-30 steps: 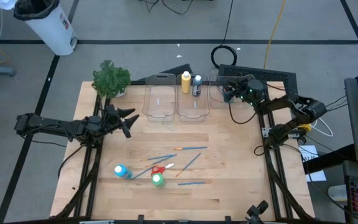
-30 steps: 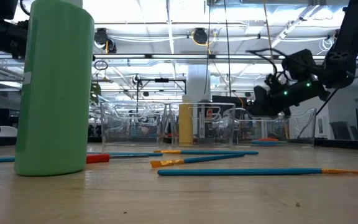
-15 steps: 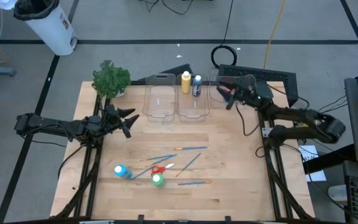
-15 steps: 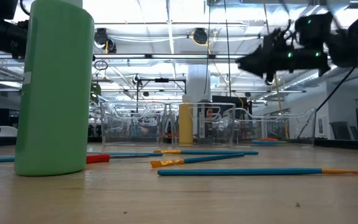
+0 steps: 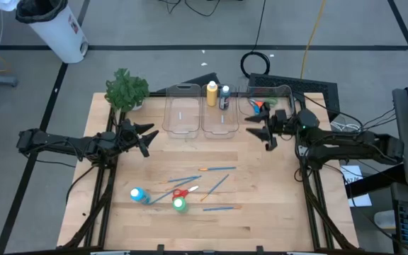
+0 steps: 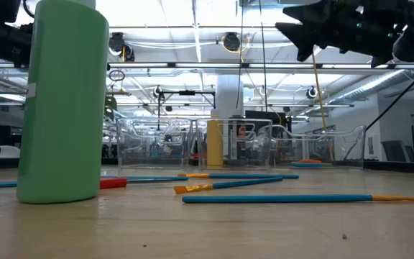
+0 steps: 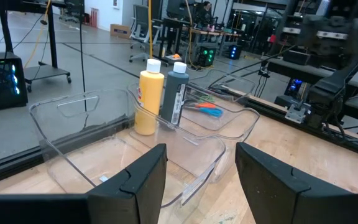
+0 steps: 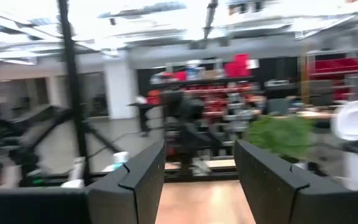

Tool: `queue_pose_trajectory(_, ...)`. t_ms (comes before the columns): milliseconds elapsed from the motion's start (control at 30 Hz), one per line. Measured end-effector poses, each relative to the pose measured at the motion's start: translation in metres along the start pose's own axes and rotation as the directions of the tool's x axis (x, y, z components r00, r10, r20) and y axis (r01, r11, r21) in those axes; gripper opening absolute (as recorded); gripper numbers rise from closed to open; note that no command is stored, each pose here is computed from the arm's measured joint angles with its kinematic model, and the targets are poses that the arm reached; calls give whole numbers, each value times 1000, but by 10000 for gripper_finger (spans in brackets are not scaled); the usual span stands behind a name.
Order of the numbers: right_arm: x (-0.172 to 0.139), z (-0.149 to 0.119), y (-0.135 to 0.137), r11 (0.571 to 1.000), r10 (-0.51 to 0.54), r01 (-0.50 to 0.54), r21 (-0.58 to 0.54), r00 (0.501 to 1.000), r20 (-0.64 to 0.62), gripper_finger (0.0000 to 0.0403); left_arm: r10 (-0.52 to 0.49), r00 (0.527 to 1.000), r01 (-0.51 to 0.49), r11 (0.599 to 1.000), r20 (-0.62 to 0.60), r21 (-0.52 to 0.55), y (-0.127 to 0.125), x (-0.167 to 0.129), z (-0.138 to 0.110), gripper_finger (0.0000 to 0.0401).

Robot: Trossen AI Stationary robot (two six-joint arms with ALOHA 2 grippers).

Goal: Pick & Place Paint Supplies
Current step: Put the blue paint bottle into the middle transparent bin

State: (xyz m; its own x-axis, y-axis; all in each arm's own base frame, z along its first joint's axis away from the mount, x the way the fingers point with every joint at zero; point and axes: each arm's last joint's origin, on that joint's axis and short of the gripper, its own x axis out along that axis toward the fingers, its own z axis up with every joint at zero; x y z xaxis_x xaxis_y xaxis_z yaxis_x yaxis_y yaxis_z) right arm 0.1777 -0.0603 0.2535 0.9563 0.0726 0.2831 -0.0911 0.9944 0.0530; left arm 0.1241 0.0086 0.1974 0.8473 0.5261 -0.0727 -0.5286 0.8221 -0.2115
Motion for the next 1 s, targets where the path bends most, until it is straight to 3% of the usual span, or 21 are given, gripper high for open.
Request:
queue_pose_trajectory(267,9,-7,29,987,152,-150,60,988,-32,187,-11,999,13,999,44,-42,-1,0,5,198)
queue_pose_trajectory(467,12,-10,42,973,216,-212,88,975,-47,179,-25,998,39,967,56,-253,-2,0,6,198)
queue_pose_trajectory(533,12,-11,44,971,225,-220,90,973,-46,175,-78,996,88,949,44,-303,-3,0,6,198)
queue_pose_trajectory(600,12,-11,45,971,228,-224,88,972,-46,172,-204,979,197,923,14,-331,-7,-1,5,198)
queue_pose_trajectory(667,12,-10,44,971,228,-224,82,973,-45,172,-379,925,343,864,-29,-369,-12,-2,4,198)
queue_pose_trajectory(800,13,-10,44,976,215,-214,43,976,-44,173,-680,733,626,695,-39,-354,-23,-9,8,198)
queue_pose_trajectory(867,13,-10,43,983,184,-183,26,982,-40,173,-758,652,728,618,22,-298,-29,-13,14,198)
queue_pose_trajectory(1000,13,-10,42,989,148,-148,9,988,-37,171,-800,574,817,542,174,-198,-42,-17,26,198)
